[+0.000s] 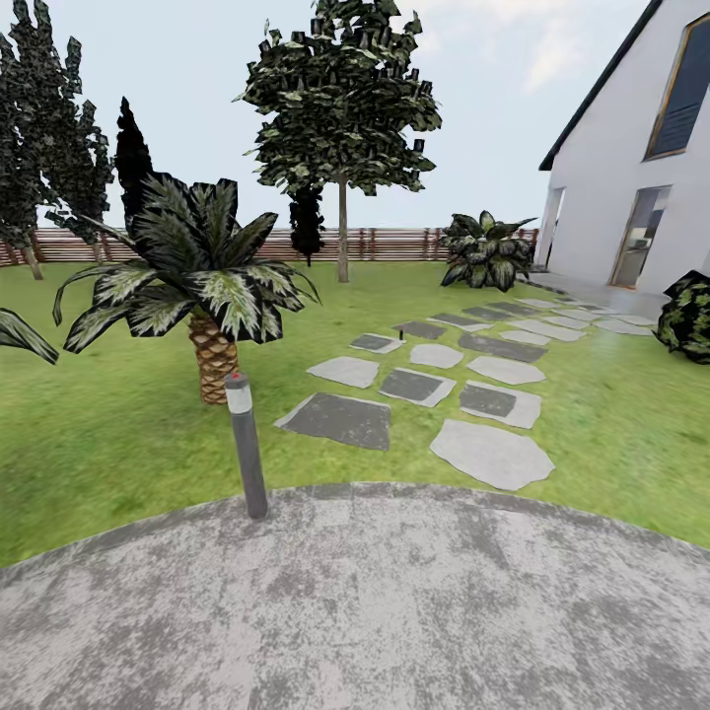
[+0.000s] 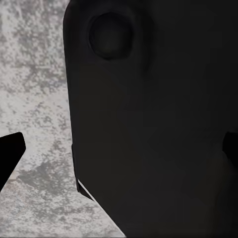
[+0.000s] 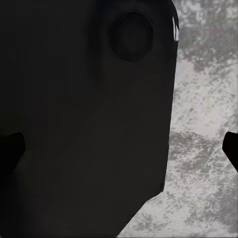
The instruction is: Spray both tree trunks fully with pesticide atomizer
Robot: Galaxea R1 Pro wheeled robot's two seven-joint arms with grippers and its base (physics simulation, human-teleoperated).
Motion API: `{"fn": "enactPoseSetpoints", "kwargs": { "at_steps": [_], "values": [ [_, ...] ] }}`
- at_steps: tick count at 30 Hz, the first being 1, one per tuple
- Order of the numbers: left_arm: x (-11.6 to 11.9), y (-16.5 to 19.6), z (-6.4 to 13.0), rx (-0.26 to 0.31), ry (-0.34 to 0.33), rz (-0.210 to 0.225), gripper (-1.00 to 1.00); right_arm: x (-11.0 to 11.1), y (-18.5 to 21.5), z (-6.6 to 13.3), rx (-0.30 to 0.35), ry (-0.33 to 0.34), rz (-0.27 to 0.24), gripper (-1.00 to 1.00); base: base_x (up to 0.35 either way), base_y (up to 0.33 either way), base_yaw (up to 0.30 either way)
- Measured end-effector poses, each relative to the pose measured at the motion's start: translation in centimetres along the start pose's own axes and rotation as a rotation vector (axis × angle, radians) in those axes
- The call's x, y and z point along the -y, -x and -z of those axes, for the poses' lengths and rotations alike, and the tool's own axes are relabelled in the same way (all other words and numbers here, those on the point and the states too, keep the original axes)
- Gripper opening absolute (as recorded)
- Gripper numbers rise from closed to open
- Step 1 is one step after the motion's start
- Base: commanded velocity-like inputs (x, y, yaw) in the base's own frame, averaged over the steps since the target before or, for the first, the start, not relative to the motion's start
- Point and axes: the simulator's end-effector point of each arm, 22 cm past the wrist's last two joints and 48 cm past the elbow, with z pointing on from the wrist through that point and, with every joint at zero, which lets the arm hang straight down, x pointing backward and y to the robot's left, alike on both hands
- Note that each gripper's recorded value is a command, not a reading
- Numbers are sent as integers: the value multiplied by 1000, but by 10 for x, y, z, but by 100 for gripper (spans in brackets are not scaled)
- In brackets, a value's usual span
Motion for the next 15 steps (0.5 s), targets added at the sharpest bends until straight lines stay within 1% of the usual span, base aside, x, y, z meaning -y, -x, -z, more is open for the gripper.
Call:
{"fn": "enactPoseSetpoints", "kwargs": {
  "at_steps": [1,5,7,9,12,15],
  "values": [
    [5,-1,0,-4,-9,5,100,-4,4,0,7,6,-2,100,0,0,0],
    [4,-2,0,-3,-6,4,100,-22,15,1,30,26,1,100,0,0,0],
    [2,-2,0,-2,-4,4,100,-30,15,1,31,36,1,100,0,0,0],
    [2,-2,0,-2,-3,4,100,-32,16,1,32,38,2,100,0,0,0],
    [-6,4,0,10,13,3,100,-32,17,1,36,37,1,100,0,0,0],
    [-12,17,0,42,23,2,100,-30,27,1,63,34,1,100,0,0,0]
  ]
}}
